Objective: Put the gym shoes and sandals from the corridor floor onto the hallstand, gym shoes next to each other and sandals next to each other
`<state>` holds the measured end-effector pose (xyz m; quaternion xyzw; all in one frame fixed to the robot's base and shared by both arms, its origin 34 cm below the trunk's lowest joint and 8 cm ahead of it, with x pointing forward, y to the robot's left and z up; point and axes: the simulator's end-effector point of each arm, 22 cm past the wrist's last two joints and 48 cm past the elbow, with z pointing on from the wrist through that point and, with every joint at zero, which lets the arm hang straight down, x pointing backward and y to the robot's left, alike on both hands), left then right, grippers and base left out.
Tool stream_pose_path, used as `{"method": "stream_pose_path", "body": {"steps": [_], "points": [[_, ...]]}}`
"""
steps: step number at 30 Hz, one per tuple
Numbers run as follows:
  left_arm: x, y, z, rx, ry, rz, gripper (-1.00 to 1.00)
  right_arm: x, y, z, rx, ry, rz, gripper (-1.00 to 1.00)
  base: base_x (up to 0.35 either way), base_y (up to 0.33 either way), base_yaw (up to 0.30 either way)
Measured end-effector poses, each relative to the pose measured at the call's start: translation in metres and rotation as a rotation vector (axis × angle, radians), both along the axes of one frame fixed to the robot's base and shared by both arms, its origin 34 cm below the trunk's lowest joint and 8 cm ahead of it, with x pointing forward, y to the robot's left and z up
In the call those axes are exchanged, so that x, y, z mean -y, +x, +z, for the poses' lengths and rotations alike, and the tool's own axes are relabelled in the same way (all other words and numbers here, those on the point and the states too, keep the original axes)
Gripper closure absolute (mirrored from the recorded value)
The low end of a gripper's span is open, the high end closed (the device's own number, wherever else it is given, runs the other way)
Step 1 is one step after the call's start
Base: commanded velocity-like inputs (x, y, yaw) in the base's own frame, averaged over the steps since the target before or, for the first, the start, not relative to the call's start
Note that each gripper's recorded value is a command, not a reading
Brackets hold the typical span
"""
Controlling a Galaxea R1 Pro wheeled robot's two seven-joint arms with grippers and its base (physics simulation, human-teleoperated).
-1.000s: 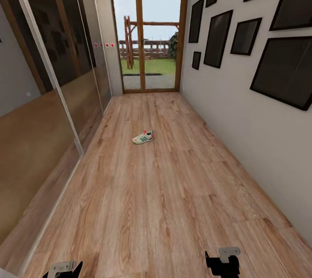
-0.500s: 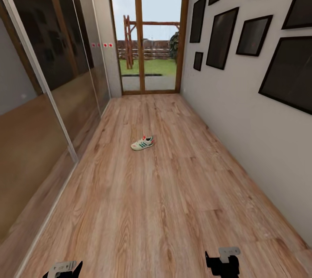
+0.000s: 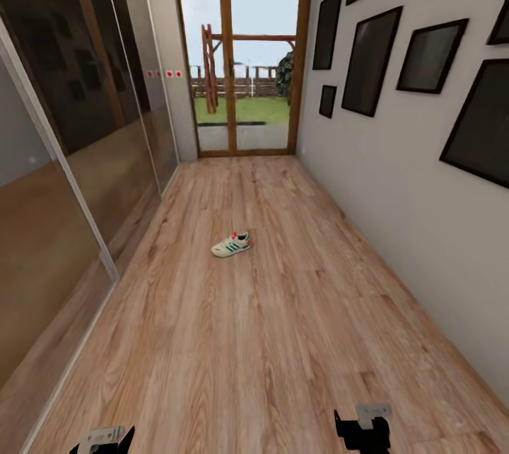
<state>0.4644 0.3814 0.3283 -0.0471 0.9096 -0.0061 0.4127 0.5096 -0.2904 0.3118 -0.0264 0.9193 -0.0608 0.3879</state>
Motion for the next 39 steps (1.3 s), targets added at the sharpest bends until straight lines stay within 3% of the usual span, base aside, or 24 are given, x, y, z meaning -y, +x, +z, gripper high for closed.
{"method": "stream_pose_path", "body": {"steps": [17,26,39], "points": [[0.0011,-0.0001,-0.0002,0.000,-0.001,-0.002,-1.00,-0.0010,-0.0002,-0.0002,0.000,0.001,0.000,-1.00,0.335,-0.030,0.174],[0.0012,-0.0001,-0.0004,-0.001,-0.001,-0.001,-1.00,-0.0006,-0.0003,-0.0002,0.000,0.001,0.000,-1.00,0.267,-0.169,0.185],[0.0001,0.0000,-0.0003,-0.001,0.000,0.000,-1.00,0.0014,-0.0009,-0.0006,-0.002,-0.003,0.003,-1.00,0.175,-0.227,0.025]]}}
